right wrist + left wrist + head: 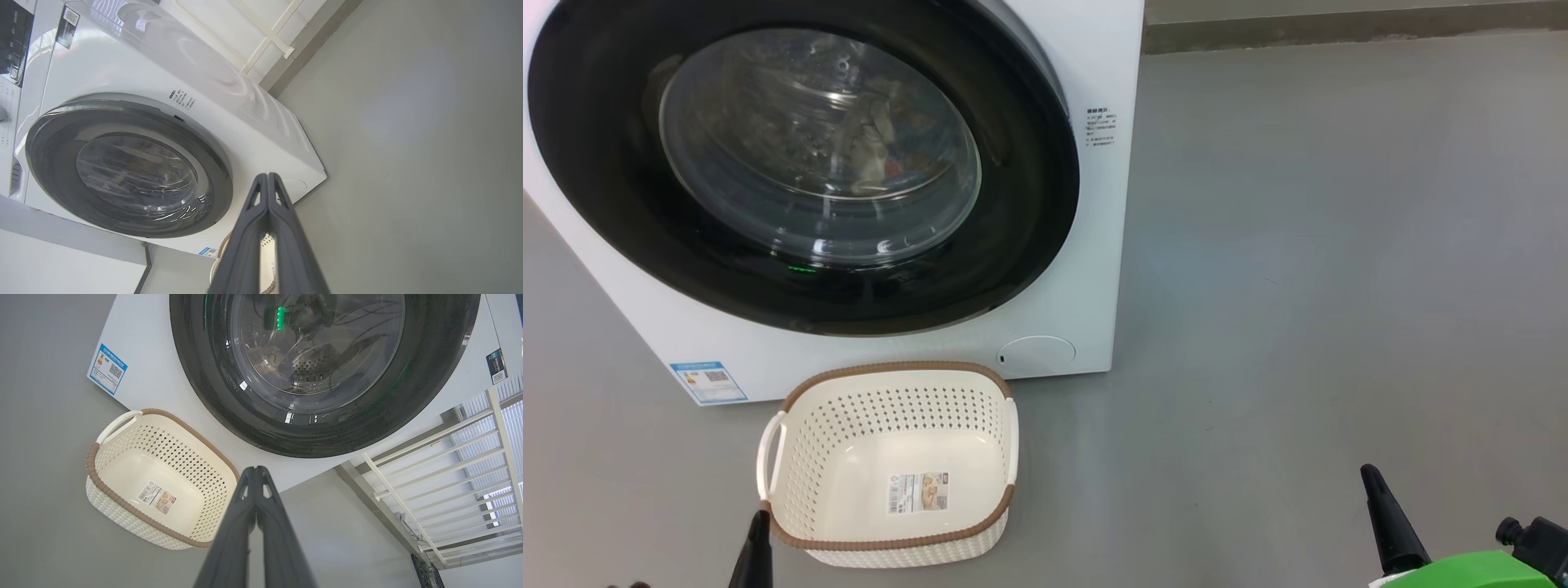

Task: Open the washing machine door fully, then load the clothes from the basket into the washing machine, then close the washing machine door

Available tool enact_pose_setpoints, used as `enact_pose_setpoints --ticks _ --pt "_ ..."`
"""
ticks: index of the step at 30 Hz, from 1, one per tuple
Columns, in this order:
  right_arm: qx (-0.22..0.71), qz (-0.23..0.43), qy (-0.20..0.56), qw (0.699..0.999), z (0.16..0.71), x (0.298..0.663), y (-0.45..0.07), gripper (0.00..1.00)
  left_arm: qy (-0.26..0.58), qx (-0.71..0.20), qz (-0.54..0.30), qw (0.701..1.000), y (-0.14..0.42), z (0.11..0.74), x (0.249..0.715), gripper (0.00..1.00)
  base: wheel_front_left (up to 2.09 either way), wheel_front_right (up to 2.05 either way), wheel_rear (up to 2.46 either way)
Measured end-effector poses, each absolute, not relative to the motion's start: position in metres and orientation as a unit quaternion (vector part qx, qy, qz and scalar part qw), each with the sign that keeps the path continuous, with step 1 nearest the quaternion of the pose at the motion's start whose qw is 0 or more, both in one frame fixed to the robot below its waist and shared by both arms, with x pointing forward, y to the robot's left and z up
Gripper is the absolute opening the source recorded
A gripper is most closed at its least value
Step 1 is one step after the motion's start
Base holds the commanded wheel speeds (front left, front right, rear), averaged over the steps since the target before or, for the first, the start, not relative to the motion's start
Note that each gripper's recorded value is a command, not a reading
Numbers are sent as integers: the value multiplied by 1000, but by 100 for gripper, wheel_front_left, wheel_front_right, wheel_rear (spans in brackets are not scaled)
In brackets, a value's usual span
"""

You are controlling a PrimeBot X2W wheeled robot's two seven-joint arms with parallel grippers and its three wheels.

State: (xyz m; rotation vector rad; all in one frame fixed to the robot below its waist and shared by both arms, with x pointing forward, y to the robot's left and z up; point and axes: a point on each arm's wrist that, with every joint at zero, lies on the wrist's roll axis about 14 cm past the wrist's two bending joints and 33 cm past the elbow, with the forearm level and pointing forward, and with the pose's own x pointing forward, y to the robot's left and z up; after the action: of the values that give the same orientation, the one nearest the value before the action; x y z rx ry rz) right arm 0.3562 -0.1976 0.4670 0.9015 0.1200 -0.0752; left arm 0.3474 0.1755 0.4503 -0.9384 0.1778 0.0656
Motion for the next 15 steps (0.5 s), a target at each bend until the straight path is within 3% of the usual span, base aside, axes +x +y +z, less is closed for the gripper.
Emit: enact_pose_setpoints --ticks 15 --pt "507 -41 50 859 470 361 -200 0 78 -519 34 851 178 456 355 0 0 0 0"
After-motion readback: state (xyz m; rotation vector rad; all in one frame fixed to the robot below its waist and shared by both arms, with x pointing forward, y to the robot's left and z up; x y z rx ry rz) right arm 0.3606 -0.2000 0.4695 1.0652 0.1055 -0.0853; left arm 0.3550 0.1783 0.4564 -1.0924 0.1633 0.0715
